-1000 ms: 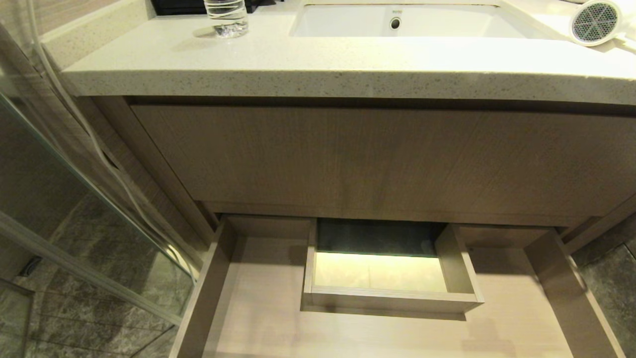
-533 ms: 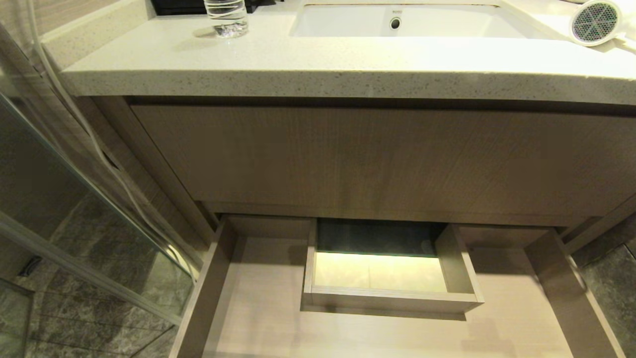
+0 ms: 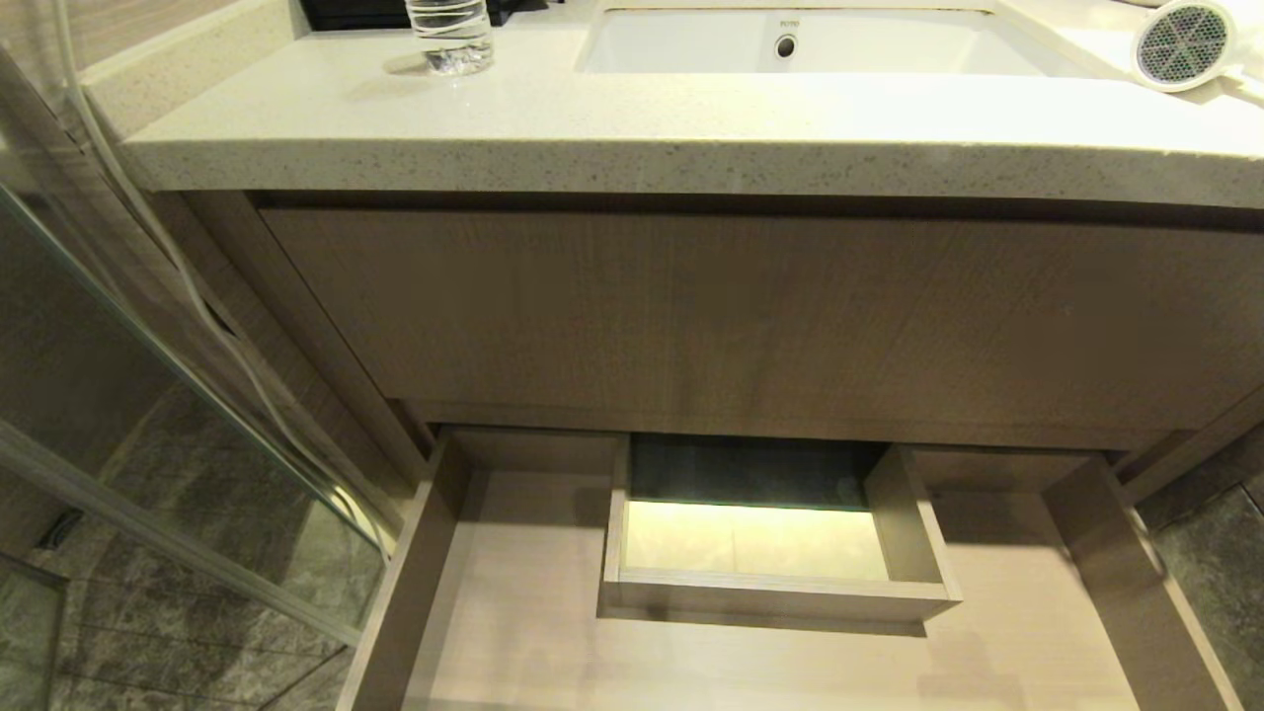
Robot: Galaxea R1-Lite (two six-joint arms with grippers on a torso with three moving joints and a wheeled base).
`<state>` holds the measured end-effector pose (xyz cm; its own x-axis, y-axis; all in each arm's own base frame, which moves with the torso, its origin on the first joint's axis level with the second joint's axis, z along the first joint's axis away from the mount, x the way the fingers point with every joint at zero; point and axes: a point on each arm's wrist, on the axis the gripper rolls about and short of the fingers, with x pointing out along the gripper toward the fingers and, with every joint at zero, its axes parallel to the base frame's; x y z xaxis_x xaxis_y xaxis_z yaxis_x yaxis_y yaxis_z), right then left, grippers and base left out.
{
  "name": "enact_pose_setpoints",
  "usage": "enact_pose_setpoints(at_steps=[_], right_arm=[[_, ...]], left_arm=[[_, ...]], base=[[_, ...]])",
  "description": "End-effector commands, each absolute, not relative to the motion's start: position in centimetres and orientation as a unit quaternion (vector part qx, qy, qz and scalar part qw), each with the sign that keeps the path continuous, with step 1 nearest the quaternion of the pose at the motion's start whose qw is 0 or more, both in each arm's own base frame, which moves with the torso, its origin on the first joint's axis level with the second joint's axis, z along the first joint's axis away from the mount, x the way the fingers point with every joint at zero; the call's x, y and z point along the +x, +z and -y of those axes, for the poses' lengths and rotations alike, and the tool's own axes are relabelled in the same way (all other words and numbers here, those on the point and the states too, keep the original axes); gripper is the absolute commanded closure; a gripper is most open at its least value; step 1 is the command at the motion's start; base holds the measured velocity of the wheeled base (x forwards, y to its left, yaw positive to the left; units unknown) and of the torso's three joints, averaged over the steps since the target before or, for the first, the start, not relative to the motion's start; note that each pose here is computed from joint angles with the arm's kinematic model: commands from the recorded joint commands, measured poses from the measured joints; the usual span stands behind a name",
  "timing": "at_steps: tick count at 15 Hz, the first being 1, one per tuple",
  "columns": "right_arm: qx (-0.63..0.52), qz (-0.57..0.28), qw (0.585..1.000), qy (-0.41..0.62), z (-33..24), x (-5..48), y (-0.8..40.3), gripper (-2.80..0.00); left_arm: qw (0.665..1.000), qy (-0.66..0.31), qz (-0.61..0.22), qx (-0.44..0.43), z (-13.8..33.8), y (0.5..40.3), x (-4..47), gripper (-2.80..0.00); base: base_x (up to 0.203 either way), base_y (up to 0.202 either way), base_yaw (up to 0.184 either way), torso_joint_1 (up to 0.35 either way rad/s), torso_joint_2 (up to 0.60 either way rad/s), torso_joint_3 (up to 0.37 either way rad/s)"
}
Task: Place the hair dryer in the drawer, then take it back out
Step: Pick up the hairdryer
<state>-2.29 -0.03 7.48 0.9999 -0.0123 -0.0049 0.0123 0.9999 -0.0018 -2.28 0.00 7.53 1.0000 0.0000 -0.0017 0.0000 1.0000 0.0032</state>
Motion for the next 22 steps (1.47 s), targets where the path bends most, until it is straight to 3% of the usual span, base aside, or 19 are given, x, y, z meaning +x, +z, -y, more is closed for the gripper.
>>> enact_pose_setpoints(at_steps=[1, 12, 22], right_arm=[[-0.001, -0.005, 1.000, -0.006, 0.03, -2.26, 7.45, 0.00], [-0.002, -0.003, 1.000, -0.005, 0.02, -2.26, 7.48, 0.00], [-0.001, -0.004, 1.000, -0.005, 0.02, -2.26, 7.46, 0.00]], left_arm=[[1.000, 0.000, -0.001, 0.002, 0.00, 7.53, -2.28, 0.00], [1.000, 0.000, -0.001, 0.002, 0.00, 7.53, -2.28, 0.00], [1.000, 0.000, -0.001, 0.002, 0.00, 7.53, -2.28, 0.00]], base=[[0.000, 0.000, 0.000, 0.000, 0.00, 0.000], [0.000, 0.000, 0.000, 0.000, 0.00, 0.000], [0.000, 0.000, 0.000, 0.090, -0.40, -0.316]])
